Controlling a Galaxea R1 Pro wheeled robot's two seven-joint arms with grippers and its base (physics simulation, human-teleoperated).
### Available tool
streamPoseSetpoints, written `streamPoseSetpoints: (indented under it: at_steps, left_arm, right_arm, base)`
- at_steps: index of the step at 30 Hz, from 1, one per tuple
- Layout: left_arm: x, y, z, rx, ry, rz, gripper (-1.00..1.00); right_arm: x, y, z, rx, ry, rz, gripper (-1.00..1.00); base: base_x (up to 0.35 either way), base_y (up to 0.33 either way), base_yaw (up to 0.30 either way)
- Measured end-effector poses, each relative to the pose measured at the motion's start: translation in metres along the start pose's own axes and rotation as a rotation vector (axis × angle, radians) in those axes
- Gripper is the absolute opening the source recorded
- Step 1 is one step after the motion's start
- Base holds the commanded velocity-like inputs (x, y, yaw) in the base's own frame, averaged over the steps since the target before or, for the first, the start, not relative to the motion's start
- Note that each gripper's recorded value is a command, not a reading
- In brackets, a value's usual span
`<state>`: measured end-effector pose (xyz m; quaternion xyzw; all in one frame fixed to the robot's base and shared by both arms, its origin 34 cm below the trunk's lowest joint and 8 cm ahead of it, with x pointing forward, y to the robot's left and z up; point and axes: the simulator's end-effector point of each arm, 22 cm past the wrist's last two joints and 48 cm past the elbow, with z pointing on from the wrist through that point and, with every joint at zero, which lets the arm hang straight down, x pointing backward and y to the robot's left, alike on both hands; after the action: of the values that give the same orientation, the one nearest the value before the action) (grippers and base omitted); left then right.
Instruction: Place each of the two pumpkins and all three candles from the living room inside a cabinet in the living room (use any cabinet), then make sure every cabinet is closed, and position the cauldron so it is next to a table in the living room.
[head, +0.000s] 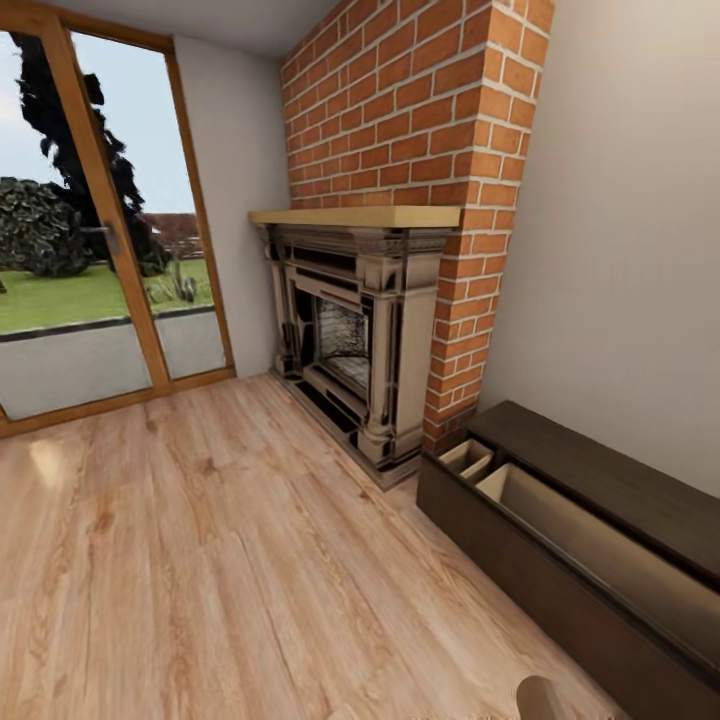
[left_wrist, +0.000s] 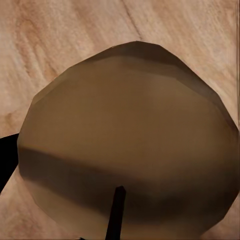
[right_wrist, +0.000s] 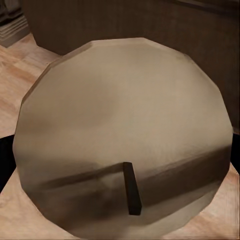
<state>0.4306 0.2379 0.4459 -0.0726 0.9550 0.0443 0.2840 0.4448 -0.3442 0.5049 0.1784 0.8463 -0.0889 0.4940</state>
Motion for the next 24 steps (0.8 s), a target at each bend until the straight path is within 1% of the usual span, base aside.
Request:
streamPoseSetpoints:
  at_steps: [5,7,13,20,22,24]
  left_arm:
    - [-0.0004,0.0016,0.0002,-0.002,-0.002,0.000,-1.00]
    - [-0.0004,0.0018,0.0002,-0.002,-0.002,0.000,-1.00]
    - [-0.0007,0.0021,0.0002,-0.003,-0.002,0.001,-1.00]
    - [-0.0006,0.0033,0.0003,-0.005,-0.001,0.000,-1.00]
    - [-0.0004,0.0032,0.0004,-0.004,-0.001,0.001,-1.00]
    - [-0.0003,0.0032,0.0004,-0.004,-0.001,0.001,-1.00]
  right_arm:
    - [-0.0002,0.0001,0.0000,-0.001,-0.001,0.001,-1.00]
    - [-0.0002,-0.0005,0.0000,0.002,-0.001,0.003,-1.00]
    - [-0.0002,0.0000,0.0000,0.000,-0.001,0.001,-1.00]
    - [-0.0003,0.0005,-0.0001,-0.002,-0.001,-0.001,-1.00]
    - [-0.0002,0.0021,0.0000,-0.009,-0.001,-0.006,-1.00]
    - [-0.0002,0.0002,0.0000,-0.001,-0.001,0.000,-1.00]
  base:
    - [0.000,0.006,-0.288]
    - [0.000,0.122,-0.295]
    - [0.010,0.275,-0.296]
    - [0.079,0.320,-0.299]
    - [0.046,0.141,-0.300]
    - [0.022,0.066,-0.300]
